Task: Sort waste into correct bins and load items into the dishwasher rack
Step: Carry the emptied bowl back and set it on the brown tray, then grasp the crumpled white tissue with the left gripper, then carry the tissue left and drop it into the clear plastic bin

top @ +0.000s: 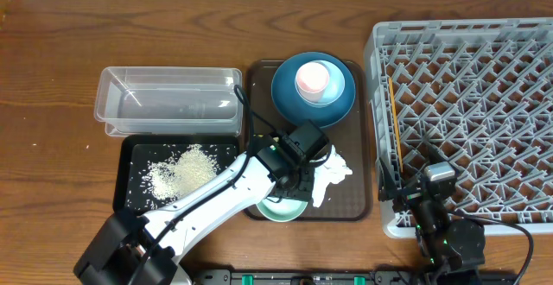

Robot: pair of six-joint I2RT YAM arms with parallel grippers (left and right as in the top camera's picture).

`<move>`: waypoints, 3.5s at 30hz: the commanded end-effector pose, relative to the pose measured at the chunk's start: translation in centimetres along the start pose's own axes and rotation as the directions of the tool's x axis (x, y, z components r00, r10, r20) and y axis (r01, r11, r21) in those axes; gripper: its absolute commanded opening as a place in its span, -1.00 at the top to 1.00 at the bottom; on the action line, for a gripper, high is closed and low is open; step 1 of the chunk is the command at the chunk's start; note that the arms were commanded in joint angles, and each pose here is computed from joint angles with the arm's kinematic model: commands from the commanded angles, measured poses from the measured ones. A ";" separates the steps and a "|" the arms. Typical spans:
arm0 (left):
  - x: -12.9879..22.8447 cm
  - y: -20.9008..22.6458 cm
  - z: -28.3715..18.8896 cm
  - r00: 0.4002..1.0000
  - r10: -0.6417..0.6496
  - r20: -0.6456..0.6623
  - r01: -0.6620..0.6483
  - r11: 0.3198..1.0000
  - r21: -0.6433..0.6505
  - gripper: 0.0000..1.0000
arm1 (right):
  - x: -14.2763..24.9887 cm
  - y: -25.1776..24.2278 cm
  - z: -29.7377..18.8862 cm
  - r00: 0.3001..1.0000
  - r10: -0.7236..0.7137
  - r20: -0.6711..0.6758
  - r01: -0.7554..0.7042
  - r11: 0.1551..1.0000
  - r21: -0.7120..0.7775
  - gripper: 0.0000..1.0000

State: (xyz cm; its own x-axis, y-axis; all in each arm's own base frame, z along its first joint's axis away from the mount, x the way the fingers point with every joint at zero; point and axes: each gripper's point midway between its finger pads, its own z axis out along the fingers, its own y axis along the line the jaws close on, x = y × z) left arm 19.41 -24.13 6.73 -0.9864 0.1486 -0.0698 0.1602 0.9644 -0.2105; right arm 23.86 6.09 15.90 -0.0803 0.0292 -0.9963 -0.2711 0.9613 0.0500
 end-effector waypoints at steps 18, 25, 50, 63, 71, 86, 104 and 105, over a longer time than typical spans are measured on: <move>-5.8 -4.1 -0.9 0.965 0.061 0.256 -0.099 0.985 0.141 0.07 | 0.2 -0.1 0.0 1.000 -0.008 -0.003 0.008 1.000 0.004 -0.98; -5.8 -4.2 -0.8 0.954 0.137 0.268 -0.173 0.978 0.116 -0.43 | 0.2 -0.1 0.0 1.000 -0.008 -0.003 0.008 1.000 0.004 -0.98; -4.7 -4.1 7.3 0.893 0.408 0.190 -0.395 0.913 -0.106 -0.54 | 0.2 -0.1 0.0 1.000 -0.008 -0.003 0.008 1.000 0.004 -0.99; -4.8 -4.4 7.2 0.891 0.408 0.200 -0.397 0.913 -0.094 0.18 | 0.2 -0.1 0.0 1.000 -0.008 -0.003 0.008 1.000 0.004 -0.98; -4.5 -4.8 7.3 0.892 0.408 0.192 -0.403 0.913 -0.069 0.43 | 0.2 -0.1 0.0 1.000 -0.008 -0.003 0.008 1.000 0.004 -0.99; -6.9 -7.8 -1.2 0.835 0.372 0.405 -0.411 0.912 0.011 0.88 | 0.2 -0.1 0.0 1.000 -0.008 -0.003 0.008 1.000 0.004 -0.98; -15.6 9.1 -14.4 0.696 0.044 0.717 0.123 0.976 -0.179 0.82 | 0.2 -0.1 0.0 1.000 -0.008 -0.003 0.008 1.000 0.004 -0.99; -15.9 10.3 -14.5 0.696 0.021 0.718 0.157 0.971 -0.181 0.81 | 0.2 -0.1 0.0 1.000 -0.008 -0.003 0.008 1.000 0.004 -0.98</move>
State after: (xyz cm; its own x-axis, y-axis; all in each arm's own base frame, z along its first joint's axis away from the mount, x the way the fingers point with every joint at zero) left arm 34.56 -16.54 19.10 -0.6755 0.0221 -0.7371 0.1008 0.9929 -0.0625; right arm 23.86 6.09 15.91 -0.0799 0.0293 -0.9964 -0.2711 0.9613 0.0500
